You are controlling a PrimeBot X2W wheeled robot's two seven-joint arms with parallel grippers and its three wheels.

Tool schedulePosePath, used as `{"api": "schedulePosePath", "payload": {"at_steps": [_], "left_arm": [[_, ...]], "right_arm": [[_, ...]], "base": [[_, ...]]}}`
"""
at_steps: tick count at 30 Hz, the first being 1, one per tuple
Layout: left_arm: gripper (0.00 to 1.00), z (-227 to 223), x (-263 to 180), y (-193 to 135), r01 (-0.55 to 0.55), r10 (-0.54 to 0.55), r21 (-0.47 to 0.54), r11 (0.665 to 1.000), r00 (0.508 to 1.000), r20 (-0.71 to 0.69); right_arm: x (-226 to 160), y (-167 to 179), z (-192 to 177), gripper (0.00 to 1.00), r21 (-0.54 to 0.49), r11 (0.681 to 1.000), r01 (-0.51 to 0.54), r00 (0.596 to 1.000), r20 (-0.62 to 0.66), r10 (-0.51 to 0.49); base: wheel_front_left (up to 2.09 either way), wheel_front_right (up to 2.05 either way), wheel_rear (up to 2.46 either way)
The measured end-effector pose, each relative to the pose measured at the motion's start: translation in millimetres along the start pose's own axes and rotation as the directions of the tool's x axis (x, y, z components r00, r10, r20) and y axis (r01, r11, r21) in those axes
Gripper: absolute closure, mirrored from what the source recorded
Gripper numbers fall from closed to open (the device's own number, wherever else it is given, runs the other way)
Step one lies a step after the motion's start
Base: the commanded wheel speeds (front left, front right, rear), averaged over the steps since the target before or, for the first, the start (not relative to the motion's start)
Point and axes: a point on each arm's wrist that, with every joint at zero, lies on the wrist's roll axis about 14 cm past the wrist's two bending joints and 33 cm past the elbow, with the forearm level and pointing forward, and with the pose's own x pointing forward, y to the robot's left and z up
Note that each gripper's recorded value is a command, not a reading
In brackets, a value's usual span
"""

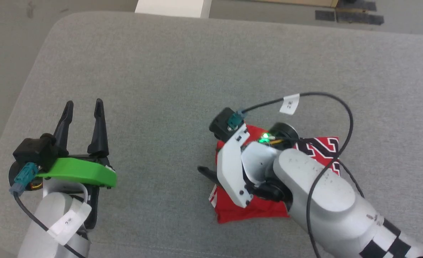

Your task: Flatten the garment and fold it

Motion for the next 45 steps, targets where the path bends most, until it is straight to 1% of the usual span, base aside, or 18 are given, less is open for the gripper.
{"api": "schedulePosePath", "payload": {"at_steps": [4, 6, 7, 8, 11, 14, 16, 17, 20, 22, 23, 25, 28, 31, 33, 35, 40, 45], "left_arm": [[0.0, 6, -2, -3, 0.007, -0.007, -0.002, 1.0, 1.0, 0.012], [0.0, 7, -5, -5, 0.011, -0.011, -0.001, 1.0, 1.0, 0.012], [0.0, 9, -7, -7, 0.016, -0.016, 0.0, 1.0, 1.0, 0.016], [0.0, 10, -8, -9, 0.017, -0.017, 0.001, 1.0, 1.0, 0.019], [0.0, 12, -8, -12, 0.023, -0.023, 0.011, 1.0, 1.0, 0.019], [0.0, 17, -7, -18, 0.032, -0.033, 0.014, 0.999, 0.999, 0.032], [0.0, 21, -5, -23, 0.042, -0.043, 0.014, 0.999, 0.998, 0.046], [0.0, 22, -5, -25, 0.047, -0.048, 0.013, 0.999, 0.998, 0.049], [0.0, 24, -6, -31, 0.055, -0.056, 0.011, 0.998, 0.997, 0.054], [0.0, 24, -7, -32, 0.055, -0.056, 0.011, 0.998, 0.997, 0.055], [0.0, 25, -8, -34, 0.058, -0.059, 0.01, 0.998, 0.997, 0.056], [0.0, 26, -10, -36, 0.063, -0.063, 0.006, 0.998, 0.996, 0.059], [0.0, 28, -12, -39, 0.064, -0.064, 0.002, 0.998, 0.996, 0.063], [0.0, 29, -14, -39, 0.06, -0.06, -0.003, 0.998, 0.996, 0.065], [0.0, 28, -15, -39, 0.058, -0.057, -0.003, 0.998, 0.996, 0.063], [0.0, 27, -16, -38, 0.055, -0.055, -0.002, 0.998, 0.997, 0.059], [0.0, 22, -22, -36, 0.053, -0.053, 0.007, 0.999, 0.998, 0.042], [0.0, 12, -24, -34, 0.05, -0.05, 0.017, 0.999, 0.999, -0.001]], "right_arm": [[-24, -5, 33, 0.0, -0.047, 0.999, 0.025, 0.993, 0.114, -0.019], [-43, -14, 50, 0.0, -0.054, 0.997, 0.062, 0.979, 0.197, -0.05], [-63, -27, 68, 0.0, -0.039, 0.994, 0.105, 0.952, 0.294, -0.089], [-76, -35, 78, 0.0, -0.029, 0.99, 0.135, 0.929, 0.35, -0.116], [-120, -60, 105, 0.0, 0.017, 0.974, 0.226, 0.832, 0.516, -0.202], [-166, -88, 116, 0.0, 0.093, 0.943, 0.32, 0.703, 0.644, -0.302], [-201, -109, 114, 0.0, 0.17, 0.909, 0.381, 0.591, 0.711, -0.38], [-211, -115, 112, 0.0, 0.196, 0.896, 0.398, 0.556, 0.726, -0.406], [-255, -135, 99, 0.0, 0.29, 0.829, 0.478, 0.386, 0.779, -0.494], [-284, -143, 88, 0.0, 0.345, 0.776, 0.528, 0.265, 0.801, -0.537], [-293, -144, 82, 0.0, 0.37, 0.755, 0.541, 0.217, 0.806, -0.551], [-304, -145, 69, 0.0, 0.405, 0.723, 0.559, 0.158, 0.804, -0.573], [-314, -148, 47, 0.0, 0.459, 0.679, 0.573, 0.094, 0.786, -0.611], [-320, -152, 25, 0.0, 0.506, 0.63, 0.589, 0.051, 0.755, -0.654], [-320, -155, 10, 0.0, 0.532, 0.603, 0.595, 0.04, 0.729, -0.683], [-317, -156, -4, 0.0, 0.549, 0.583, 0.599, 0.044, 0.704, -0.709], [-297, -157, -37, 0.0, 0.568, 0.554, 0.608, 0.099, 0.639, -0.763], [-282, -156, -55, 0.0, 0.563, 0.546, 0.62, 0.152, 0.597, -0.788]], "base": [[0.0, 0.0, 0.0], [0.0, 0.0, 0.0], [0.0, 0.0, 0.0], [0.0, 0.0, 0.0], [0.0, 0.0, 0.0], [0.0, 0.0, 0.0], [0.0, 0.0, 0.0], [0.0, 0.0, 0.0], [0.0, 0.0, 0.0], [0.0, 0.0, 0.0], [0.0, 0.0, 0.0], [0.0, 0.0, 0.0], [0.0, 0.0, 0.0], [0.0, 0.0, 0.0], [0.0, 0.0, 0.0], [0.0, 0.0, 0.0], [0.0, 0.0, 0.0], [0.0, 0.0, 0.0]]}}
